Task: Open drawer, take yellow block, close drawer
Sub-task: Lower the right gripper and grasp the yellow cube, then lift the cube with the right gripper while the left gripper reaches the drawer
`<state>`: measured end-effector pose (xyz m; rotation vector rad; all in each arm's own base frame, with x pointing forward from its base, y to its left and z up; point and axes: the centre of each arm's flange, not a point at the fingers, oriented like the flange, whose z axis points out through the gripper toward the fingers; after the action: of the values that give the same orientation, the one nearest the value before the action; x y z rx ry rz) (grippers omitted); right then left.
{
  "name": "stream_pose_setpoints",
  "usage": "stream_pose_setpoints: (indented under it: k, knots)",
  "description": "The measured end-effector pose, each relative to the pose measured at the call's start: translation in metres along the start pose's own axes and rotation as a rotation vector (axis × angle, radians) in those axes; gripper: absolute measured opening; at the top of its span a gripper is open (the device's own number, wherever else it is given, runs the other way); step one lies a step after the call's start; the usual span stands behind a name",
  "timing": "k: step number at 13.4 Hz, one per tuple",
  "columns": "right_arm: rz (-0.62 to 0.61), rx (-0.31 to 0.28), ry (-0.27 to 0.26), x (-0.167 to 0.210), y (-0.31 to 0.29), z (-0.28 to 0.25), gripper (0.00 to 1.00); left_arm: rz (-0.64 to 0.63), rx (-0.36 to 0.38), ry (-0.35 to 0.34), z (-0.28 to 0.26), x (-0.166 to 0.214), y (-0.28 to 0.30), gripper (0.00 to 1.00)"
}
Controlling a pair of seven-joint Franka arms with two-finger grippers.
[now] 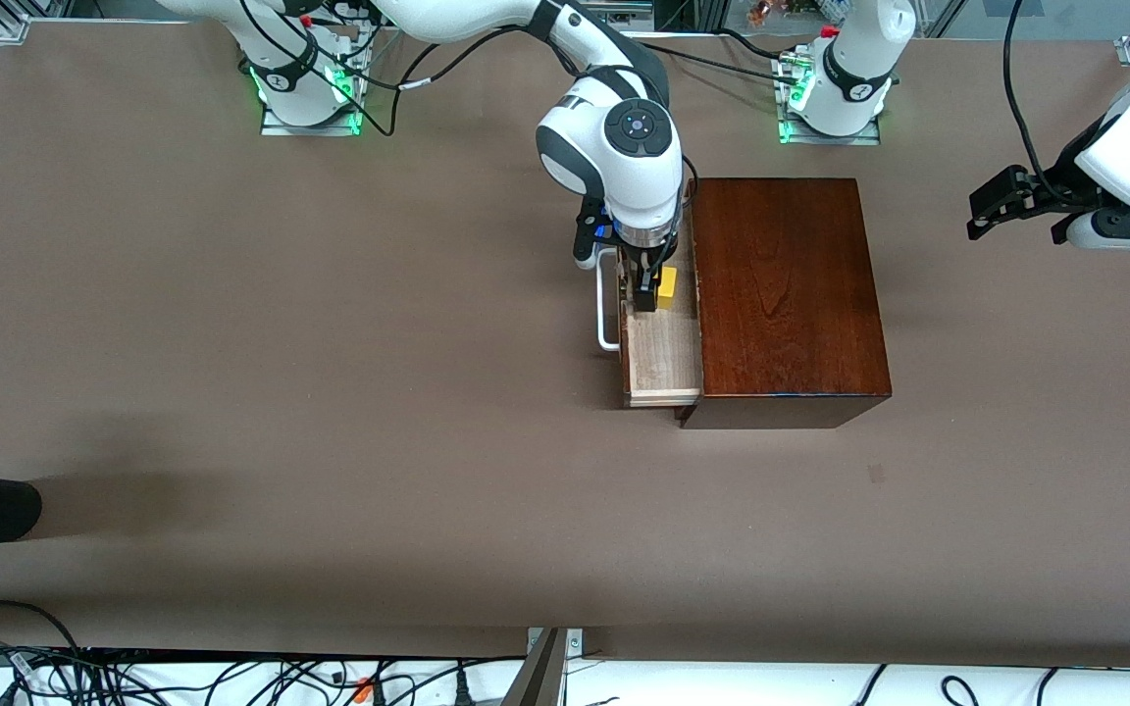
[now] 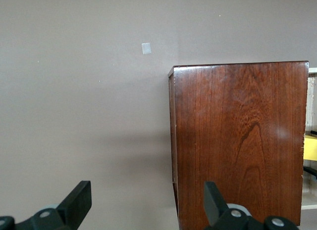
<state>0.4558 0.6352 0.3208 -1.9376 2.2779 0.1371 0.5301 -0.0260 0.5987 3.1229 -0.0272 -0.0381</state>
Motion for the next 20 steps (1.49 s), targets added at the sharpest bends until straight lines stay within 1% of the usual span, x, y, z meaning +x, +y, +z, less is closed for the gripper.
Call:
stream_pose_setpoints:
  k: [2,3,5,7,9,11,12,13,16,18,20]
  knots:
    - [-0.001,0.001,-0.003,-0.001,0.0,-0.001,0.59,0.0,0.0,0.001,0.0,0.0,0.0,1.0]
    - [-0.002,0.002,-0.004,-0.002,0.0,-0.003,0.55,0.001,0.0,0.002,-0.001,0.0,0.0,1.0]
    - [-0.007,-0.009,0.015,-0.001,0.0,-0.007,0.55,0.001,0.0,0.002,-0.001,0.0,0.0,1.0]
    - [-0.015,-0.019,0.032,-0.002,-0.002,-0.029,0.55,0.001,0.0,0.002,-0.001,0.0,0.0,1.0]
    - [-0.02,-0.035,0.042,0.001,-0.008,-0.071,0.55,0.001,0.0,0.002,-0.002,0.0,0.0,1.0]
    - [-0.042,-0.088,0.02,0.015,-0.022,-0.122,0.55,0.001,0.0,0.002,-0.002,0.0,0.0,1.0]
    - [-0.076,-0.107,0.016,0.026,-0.033,-0.146,0.55,0.002,0.0,0.002,-0.002,0.0,0.0,1.0]
    - [-0.131,-0.121,0.018,0.039,-0.043,-0.167,0.55,0.004,0.0,0.002,-0.002,0.0,0.0,1.0]
    - [-0.348,-0.173,0.056,0.087,-0.077,-0.206,0.55,0.041,0.001,-0.001,-0.002,-0.001,0.006,1.0]
    - [-0.501,-0.182,0.077,0.133,-0.111,-0.219,0.55,0.067,0.001,-0.023,0.0,-0.003,0.011,1.0]
    - [-0.644,-0.209,0.1,0.187,-0.141,-0.227,0.55,0.106,0.004,-0.068,0.004,-0.008,0.021,1.0]
